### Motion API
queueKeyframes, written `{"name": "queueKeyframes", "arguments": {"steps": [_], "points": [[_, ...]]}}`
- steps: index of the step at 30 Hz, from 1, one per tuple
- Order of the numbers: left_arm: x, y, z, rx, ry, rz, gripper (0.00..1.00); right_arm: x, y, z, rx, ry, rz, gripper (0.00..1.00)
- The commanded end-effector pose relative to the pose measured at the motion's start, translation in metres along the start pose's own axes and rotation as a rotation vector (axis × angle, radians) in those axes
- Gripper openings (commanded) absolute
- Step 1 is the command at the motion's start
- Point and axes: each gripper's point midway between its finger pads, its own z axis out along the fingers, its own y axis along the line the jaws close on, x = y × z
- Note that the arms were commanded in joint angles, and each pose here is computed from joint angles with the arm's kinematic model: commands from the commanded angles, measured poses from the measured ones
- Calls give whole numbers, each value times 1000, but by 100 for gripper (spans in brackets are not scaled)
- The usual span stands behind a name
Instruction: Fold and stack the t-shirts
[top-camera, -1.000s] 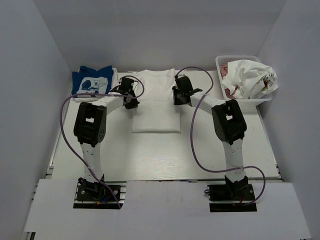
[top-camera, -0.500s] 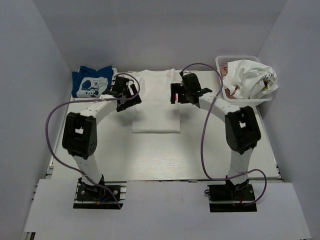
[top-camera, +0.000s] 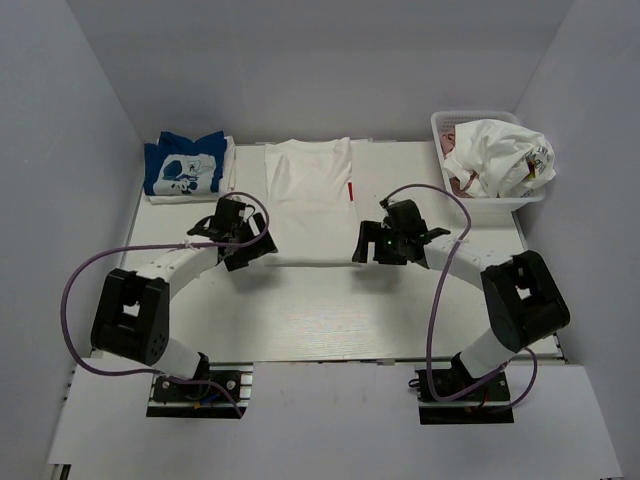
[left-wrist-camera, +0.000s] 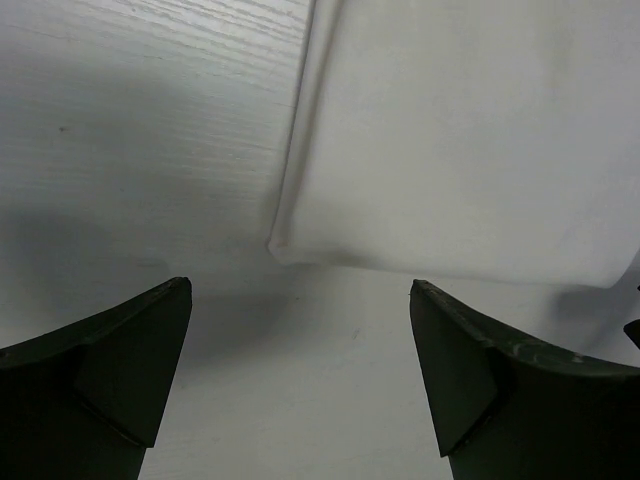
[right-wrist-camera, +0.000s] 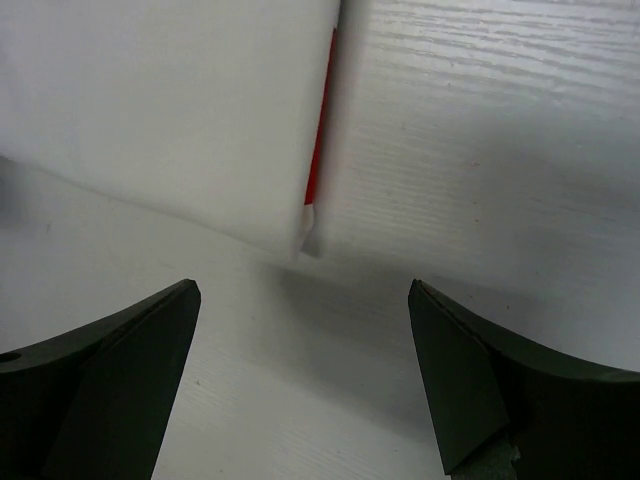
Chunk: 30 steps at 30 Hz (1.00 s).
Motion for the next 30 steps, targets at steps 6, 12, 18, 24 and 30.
{"name": "queueKeyframes", "arguments": {"steps": [6,12,18,24,30], "points": [[13,-6,18,54,54,-7,88,-3,20,13,-104,25,8,90],[30,0,32,61,107,-11,67,12,15,23,-84,84,30,90],[40,1,40,67,152,-16,31,16,18,31,-100,113,45,56],[41,3,41,59,147,-16,0,13,15,31,-81,102,46,14],[39,-4,33,124,108,2,0,-1,17,30,-79,51,21,0]]}}
